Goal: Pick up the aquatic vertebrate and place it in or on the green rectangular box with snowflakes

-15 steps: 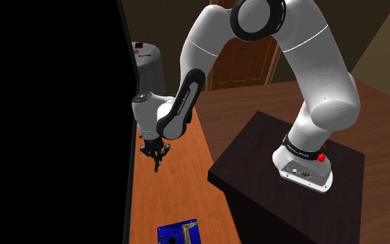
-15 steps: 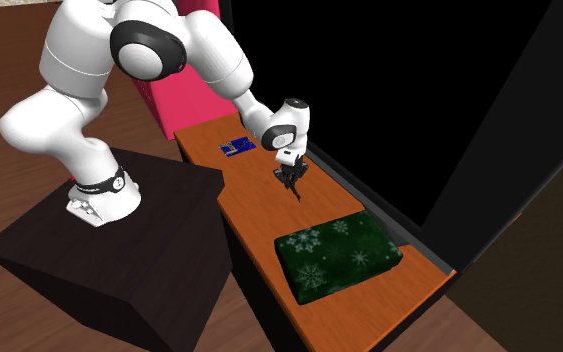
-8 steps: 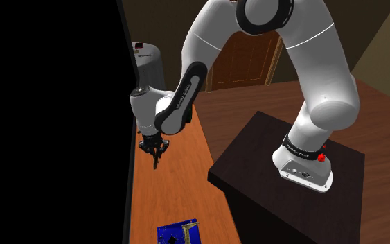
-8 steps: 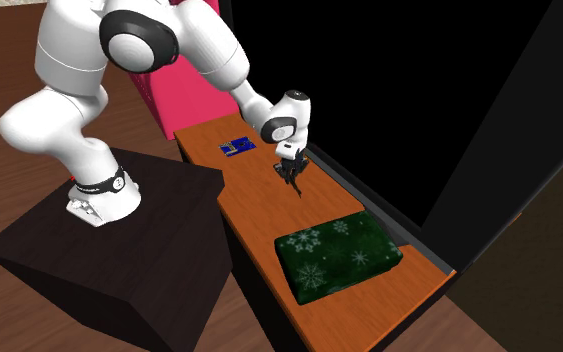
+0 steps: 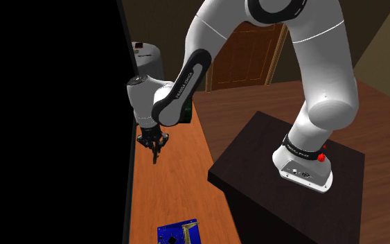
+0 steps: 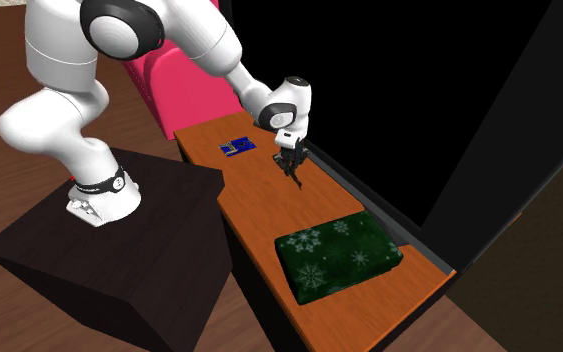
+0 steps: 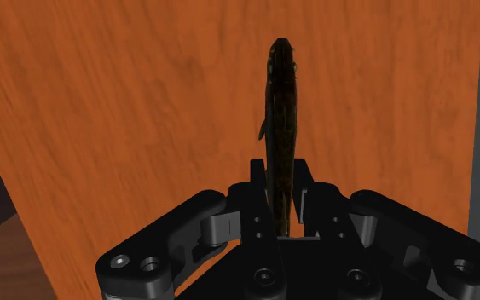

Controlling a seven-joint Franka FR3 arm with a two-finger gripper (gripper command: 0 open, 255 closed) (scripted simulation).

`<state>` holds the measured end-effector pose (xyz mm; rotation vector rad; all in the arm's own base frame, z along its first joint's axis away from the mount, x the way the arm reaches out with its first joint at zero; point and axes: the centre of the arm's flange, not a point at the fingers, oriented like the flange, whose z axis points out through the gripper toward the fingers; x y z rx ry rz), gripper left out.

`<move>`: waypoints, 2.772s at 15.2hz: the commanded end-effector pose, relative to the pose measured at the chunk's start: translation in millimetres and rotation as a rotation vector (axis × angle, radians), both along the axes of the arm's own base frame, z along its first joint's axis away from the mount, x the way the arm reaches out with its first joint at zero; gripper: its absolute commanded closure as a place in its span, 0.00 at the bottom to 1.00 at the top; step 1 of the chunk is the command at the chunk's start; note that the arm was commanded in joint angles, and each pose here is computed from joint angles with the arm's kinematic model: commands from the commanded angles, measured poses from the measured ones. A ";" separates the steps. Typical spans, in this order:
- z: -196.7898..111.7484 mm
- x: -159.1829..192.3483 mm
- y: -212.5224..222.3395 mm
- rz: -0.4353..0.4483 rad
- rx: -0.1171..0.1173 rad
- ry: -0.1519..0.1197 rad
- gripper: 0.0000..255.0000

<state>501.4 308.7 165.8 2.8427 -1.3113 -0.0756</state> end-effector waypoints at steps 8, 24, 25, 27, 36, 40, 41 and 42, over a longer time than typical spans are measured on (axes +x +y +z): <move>49.5 0.8 0.6 0.001 0.003 -0.005 1.00; 102.6 40.5 -52.2 0.001 0.003 -0.005 1.00; 102.4 48.4 -62.8 0.001 0.003 -0.005 1.00; 102.1 64.3 -83.9 0.001 0.003 -0.005 1.00; 100.6 135.6 -178.8 0.001 0.003 -0.005 1.00; 99.9 167.3 -221.0 0.001 0.003 -0.005 1.00; 99.7 175.3 -231.6 0.001 0.003 -0.005 1.00; 99.6 183.2 -242.1 0.001 0.003 -0.005 1.00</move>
